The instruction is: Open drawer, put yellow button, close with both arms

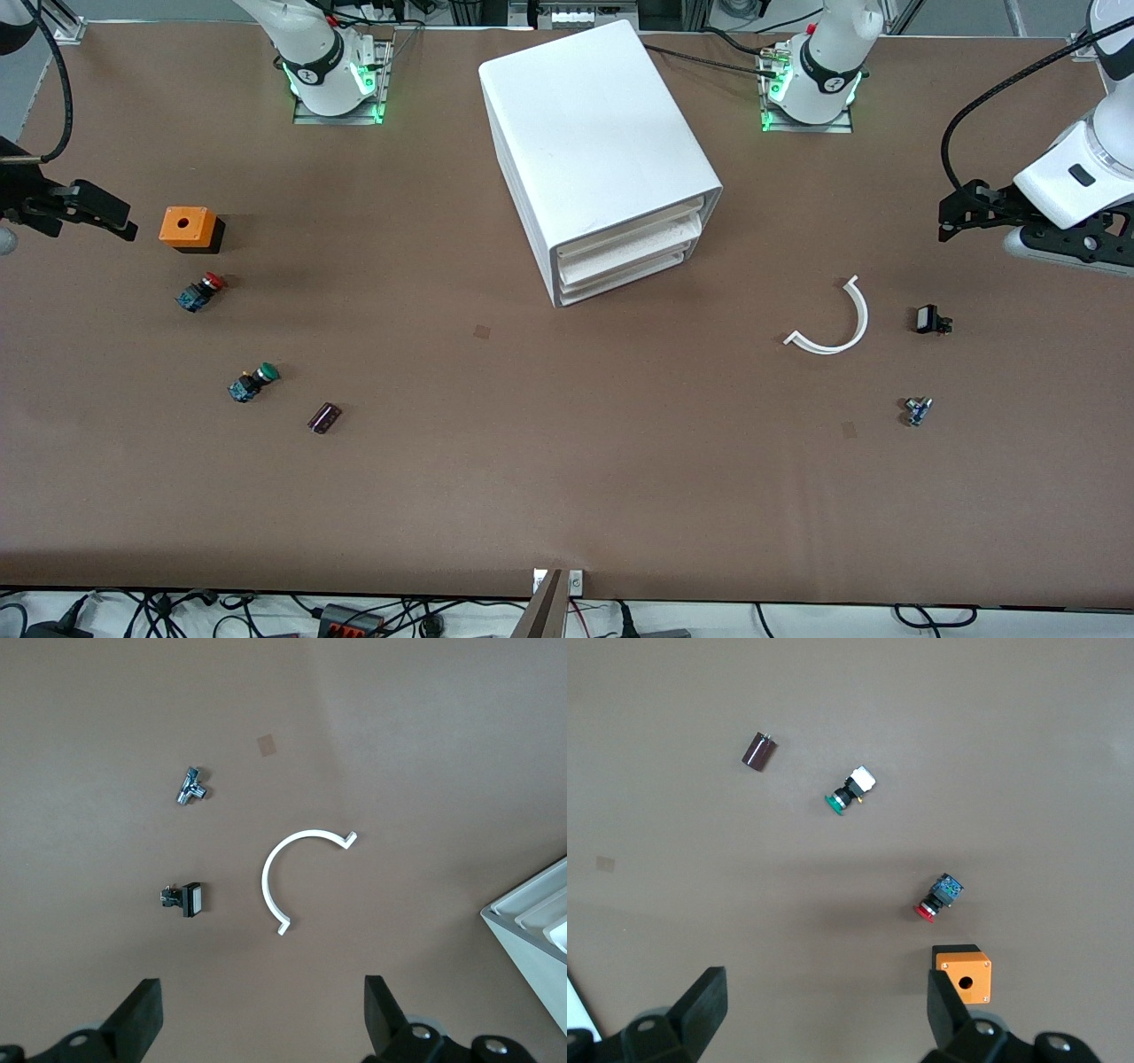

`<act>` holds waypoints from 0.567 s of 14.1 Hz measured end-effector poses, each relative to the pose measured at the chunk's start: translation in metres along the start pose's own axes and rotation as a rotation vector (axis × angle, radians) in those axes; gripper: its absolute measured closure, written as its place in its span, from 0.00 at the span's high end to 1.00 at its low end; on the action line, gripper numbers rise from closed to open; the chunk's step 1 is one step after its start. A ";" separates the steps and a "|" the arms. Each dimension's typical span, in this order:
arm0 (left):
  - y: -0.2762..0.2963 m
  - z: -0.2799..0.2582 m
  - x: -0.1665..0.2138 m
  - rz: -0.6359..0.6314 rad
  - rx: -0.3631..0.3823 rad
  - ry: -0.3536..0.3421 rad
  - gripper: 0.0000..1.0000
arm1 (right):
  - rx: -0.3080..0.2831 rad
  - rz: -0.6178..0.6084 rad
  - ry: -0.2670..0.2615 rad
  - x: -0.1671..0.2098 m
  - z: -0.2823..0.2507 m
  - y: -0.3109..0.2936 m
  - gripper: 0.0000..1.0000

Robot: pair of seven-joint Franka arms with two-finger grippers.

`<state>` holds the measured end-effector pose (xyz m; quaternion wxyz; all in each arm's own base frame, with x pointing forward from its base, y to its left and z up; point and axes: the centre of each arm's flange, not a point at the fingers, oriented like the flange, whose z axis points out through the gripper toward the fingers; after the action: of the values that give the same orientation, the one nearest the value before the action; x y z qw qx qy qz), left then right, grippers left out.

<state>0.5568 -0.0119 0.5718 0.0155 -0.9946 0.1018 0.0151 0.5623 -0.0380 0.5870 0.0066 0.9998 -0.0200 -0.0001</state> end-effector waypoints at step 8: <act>0.002 0.000 0.000 0.004 0.000 0.001 1.00 | -0.010 -0.002 0.006 0.003 0.004 0.000 1.00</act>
<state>0.5568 -0.0141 0.5719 0.0156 -0.9944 0.1038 0.0147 0.5657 -0.0384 0.5827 0.0116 0.9998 -0.0189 0.0029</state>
